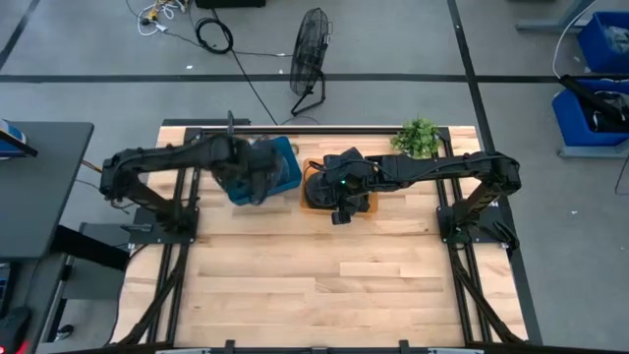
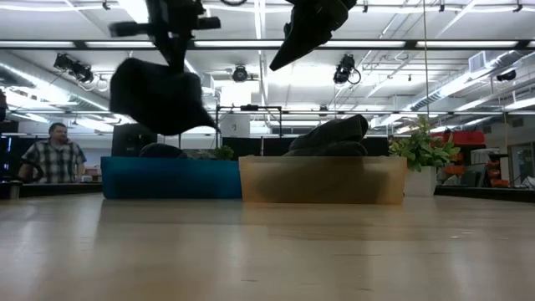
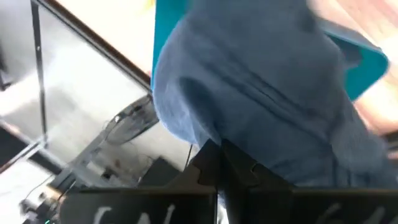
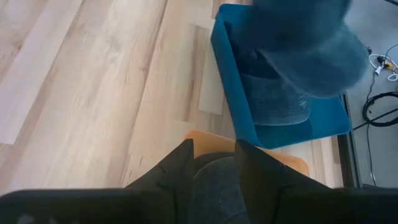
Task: Pick & Place hat
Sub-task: Put the blue cap into the blue bin
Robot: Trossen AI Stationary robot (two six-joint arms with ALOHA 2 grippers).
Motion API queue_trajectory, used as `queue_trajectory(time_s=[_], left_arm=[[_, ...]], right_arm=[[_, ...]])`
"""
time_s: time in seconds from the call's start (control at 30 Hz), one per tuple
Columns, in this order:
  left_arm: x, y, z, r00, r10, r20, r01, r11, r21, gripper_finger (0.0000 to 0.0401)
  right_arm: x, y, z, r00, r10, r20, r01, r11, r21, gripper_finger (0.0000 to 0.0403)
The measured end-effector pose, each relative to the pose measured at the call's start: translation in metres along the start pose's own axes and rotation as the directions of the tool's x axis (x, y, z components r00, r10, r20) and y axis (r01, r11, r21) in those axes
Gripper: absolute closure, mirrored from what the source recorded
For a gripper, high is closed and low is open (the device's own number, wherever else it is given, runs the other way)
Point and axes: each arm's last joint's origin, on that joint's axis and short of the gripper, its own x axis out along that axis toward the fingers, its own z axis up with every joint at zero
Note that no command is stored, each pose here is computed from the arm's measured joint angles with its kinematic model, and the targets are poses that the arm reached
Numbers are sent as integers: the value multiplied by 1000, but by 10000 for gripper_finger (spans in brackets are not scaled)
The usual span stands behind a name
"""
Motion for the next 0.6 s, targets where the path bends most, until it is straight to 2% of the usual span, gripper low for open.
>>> queue_trajectory(time_s=[0.2, 0.47, 0.6], left_arm=[[22, 15, -22, 987, -50, 150, 46, 998, 32, 397], [77, 4, -25, 991, -70, 116, 54, 989, 136, 398], [95, 1, -20, 992, -19, 122, 3, 991, 131, 398]], right_arm=[[0, 0, 0, 1000, 1, -2, -1, 1000, 0, 282], [0, 0, 0, 1000, 2, -4, -2, 1000, -1, 282], [0, 0, -1, 1000, 2, -7, -2, 1000, -1, 282]])
